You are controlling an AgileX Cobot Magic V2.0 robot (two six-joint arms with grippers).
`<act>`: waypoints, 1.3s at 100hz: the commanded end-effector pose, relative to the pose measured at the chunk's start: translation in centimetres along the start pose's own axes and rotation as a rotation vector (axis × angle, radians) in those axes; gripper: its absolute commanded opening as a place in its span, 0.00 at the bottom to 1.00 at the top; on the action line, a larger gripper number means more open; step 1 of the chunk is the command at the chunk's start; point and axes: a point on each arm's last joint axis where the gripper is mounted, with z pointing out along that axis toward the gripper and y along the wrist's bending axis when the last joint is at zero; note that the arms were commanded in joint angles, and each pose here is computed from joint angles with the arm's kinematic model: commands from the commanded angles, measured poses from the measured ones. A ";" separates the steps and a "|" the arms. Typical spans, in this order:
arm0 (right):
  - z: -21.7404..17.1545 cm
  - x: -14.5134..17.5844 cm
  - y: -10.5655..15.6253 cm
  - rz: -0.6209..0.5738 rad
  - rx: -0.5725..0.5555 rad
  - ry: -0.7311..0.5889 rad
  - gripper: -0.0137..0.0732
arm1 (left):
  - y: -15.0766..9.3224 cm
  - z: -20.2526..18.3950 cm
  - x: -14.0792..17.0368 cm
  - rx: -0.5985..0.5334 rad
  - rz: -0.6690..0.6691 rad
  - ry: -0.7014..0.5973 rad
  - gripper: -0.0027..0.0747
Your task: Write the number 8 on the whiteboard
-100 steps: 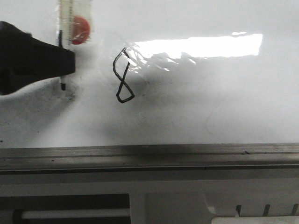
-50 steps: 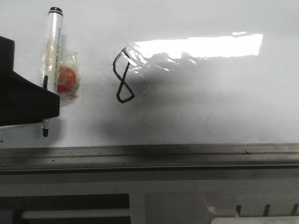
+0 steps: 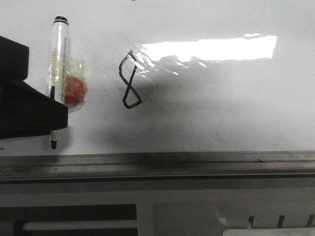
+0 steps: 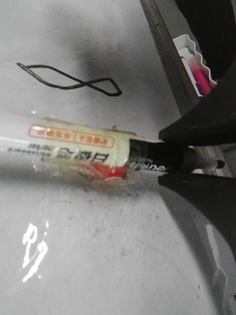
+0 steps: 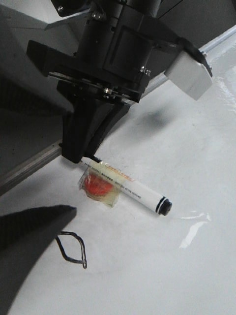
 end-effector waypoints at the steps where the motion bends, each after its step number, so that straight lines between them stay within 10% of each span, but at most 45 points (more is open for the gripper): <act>1: -1.3 -1.8 -0.2 0.013 0.016 -0.116 0.57 | -0.6 -0.1 -1.4 0.022 -0.028 -0.083 0.11; 23: -1.3 -1.8 -0.2 0.014 0.016 -0.116 0.56 | -0.6 -0.1 -1.4 0.022 -0.030 -0.081 0.54; 46: -1.2 -1.5 -0.1 0.019 0.006 -0.081 0.55 | -0.6 -0.2 -1.4 0.023 -0.033 -0.086 0.56; 57: -1.2 -1.2 -0.1 0.028 0.000 -0.057 0.37 | -0.7 -0.5 -1.6 0.034 -0.033 -0.098 0.56; 68: -2.1 -1.6 0.0 0.051 0.000 -0.092 0.07 | -1.1 -1.5 -2.1 0.068 -0.003 -0.137 0.49; 86: -4.5 -2.1 0.1 0.016 0.019 -0.179 0.09 | -1.8 -3.8 -3.0 0.143 0.094 -0.231 0.00; 130: -10.0 5.5 -0.1 -0.057 0.101 -0.472 0.09 | -0.6 -7.7 -1.8 0.229 0.273 -0.443 0.01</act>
